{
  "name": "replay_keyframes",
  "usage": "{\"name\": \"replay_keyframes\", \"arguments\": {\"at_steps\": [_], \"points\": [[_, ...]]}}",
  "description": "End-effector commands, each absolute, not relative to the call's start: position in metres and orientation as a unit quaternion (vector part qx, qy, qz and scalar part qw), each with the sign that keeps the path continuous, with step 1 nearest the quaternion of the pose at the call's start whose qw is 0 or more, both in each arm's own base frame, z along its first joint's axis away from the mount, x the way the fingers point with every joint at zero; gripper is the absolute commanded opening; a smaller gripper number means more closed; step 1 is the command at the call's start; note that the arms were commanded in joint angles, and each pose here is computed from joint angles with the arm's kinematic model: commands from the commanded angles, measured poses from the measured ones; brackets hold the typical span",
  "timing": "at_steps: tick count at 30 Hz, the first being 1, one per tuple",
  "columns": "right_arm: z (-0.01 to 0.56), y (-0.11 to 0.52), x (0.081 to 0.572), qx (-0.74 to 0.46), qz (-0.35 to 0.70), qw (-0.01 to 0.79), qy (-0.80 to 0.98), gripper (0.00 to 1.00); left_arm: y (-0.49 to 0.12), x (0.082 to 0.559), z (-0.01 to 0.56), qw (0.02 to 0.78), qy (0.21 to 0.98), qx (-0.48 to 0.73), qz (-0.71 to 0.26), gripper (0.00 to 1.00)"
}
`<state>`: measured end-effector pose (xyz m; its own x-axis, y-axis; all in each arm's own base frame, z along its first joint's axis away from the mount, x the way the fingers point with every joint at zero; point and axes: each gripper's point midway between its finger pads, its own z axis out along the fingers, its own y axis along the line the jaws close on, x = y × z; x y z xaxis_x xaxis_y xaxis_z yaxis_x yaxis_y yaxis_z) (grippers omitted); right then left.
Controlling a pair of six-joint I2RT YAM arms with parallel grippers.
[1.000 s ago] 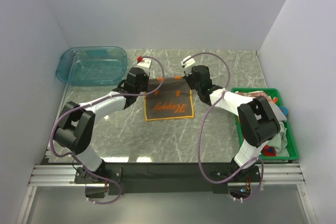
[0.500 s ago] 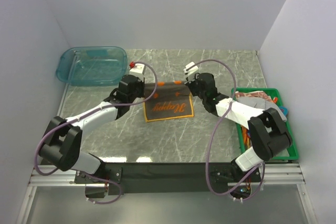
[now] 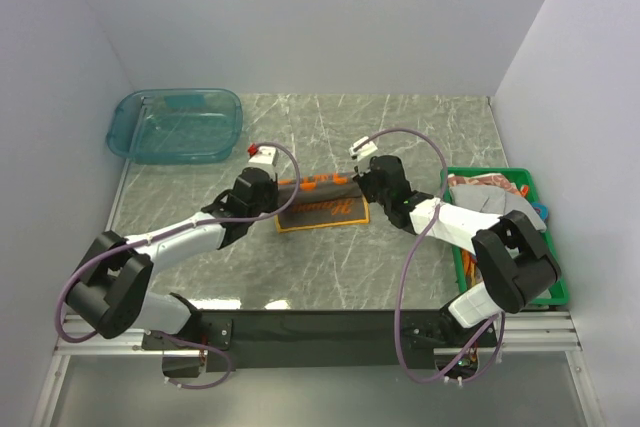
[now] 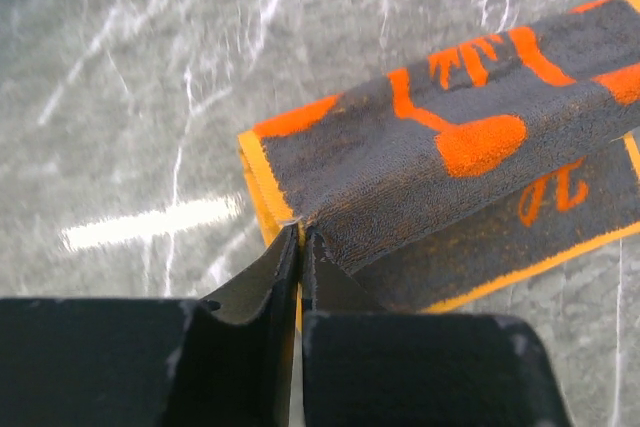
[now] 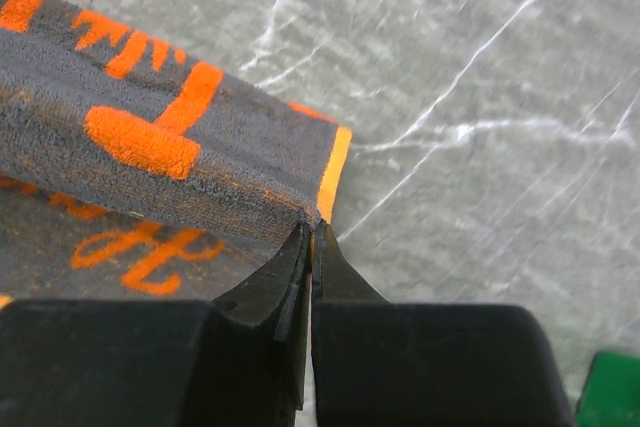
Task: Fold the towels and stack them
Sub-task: Fold the towel
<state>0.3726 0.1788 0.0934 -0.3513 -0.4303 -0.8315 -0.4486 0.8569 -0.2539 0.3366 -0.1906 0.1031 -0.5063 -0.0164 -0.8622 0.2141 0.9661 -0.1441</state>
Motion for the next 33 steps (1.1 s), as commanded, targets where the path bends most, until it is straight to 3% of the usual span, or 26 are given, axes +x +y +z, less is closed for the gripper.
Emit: {"name": "replay_keyframes", "arguments": {"at_steps": [1,13,20,28,32,33], "points": [[0.087,0.149,0.368,-0.219,-0.032,0.484,0.847,0.00,-0.168,0.328,0.086,0.472,0.879,0.017,-0.069,0.08],[0.070,0.153,0.353,-0.212,-0.020,0.403,0.890,0.00,-0.165,0.310,0.051,0.401,0.914,-0.034,-0.049,0.11],[0.054,0.147,0.346,-0.195,-0.034,0.345,0.917,0.00,-0.162,0.308,0.041,0.382,0.923,-0.044,-0.034,0.19],[0.045,0.153,0.341,-0.194,-0.018,0.327,0.925,0.00,-0.164,0.312,0.048,0.385,0.921,-0.046,-0.033,0.19],[0.045,0.163,0.340,-0.202,0.006,0.312,0.928,0.00,-0.168,0.310,0.058,0.386,0.919,-0.060,-0.050,0.29],[0.044,0.166,0.336,-0.195,0.015,0.307,0.932,0.05,-0.169,0.309,0.066,0.391,0.916,-0.065,-0.059,0.34]]}}
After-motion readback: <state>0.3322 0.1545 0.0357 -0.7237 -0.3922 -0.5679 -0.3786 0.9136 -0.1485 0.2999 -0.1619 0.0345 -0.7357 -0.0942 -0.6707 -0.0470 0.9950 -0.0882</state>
